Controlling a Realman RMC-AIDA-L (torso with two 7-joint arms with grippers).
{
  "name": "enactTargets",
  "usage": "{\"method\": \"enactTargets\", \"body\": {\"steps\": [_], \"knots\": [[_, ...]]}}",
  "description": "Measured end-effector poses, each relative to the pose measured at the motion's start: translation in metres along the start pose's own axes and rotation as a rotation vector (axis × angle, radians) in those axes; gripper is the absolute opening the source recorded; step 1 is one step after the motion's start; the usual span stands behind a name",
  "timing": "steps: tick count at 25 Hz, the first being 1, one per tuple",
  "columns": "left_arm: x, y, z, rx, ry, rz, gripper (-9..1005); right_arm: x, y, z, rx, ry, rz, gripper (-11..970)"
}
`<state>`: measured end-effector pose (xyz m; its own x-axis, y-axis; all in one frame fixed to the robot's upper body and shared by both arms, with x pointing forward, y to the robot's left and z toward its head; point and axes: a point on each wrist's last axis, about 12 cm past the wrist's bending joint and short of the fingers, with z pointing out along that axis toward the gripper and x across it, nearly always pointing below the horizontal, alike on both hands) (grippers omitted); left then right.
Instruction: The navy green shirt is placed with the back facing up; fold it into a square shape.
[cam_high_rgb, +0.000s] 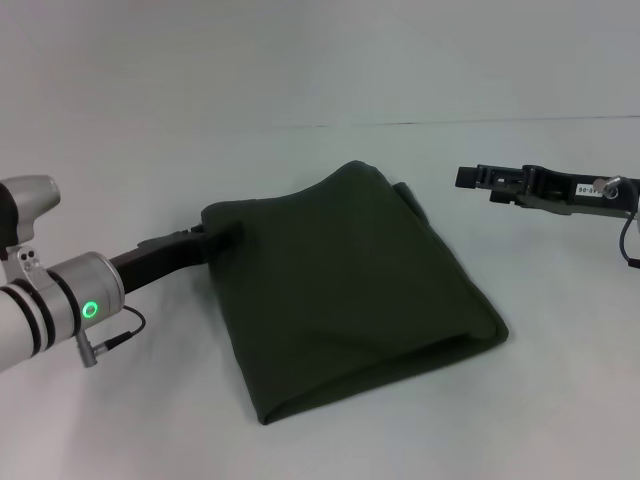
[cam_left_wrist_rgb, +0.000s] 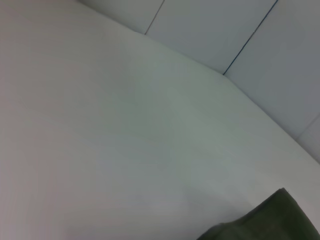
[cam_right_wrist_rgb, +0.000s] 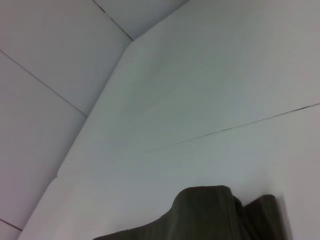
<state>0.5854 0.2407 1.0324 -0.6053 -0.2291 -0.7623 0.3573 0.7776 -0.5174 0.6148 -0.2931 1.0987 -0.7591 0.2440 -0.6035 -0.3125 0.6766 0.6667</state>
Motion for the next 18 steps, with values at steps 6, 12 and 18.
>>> {"method": "enactTargets", "body": {"steps": [6, 12, 18], "knots": [[-0.003, -0.001, 0.001, 0.004, -0.001, 0.004, 552, 0.001, -0.001, -0.001, 0.002, -0.001, 0.003, 916], [-0.008, -0.001, 0.003, 0.007, 0.003, 0.012, 367, 0.003, -0.003, -0.003, 0.007, -0.003, 0.004, 916], [-0.020, -0.002, 0.006, 0.010, 0.016, 0.032, 174, 0.008, -0.005, -0.004, 0.005, -0.018, 0.008, 916]]}}
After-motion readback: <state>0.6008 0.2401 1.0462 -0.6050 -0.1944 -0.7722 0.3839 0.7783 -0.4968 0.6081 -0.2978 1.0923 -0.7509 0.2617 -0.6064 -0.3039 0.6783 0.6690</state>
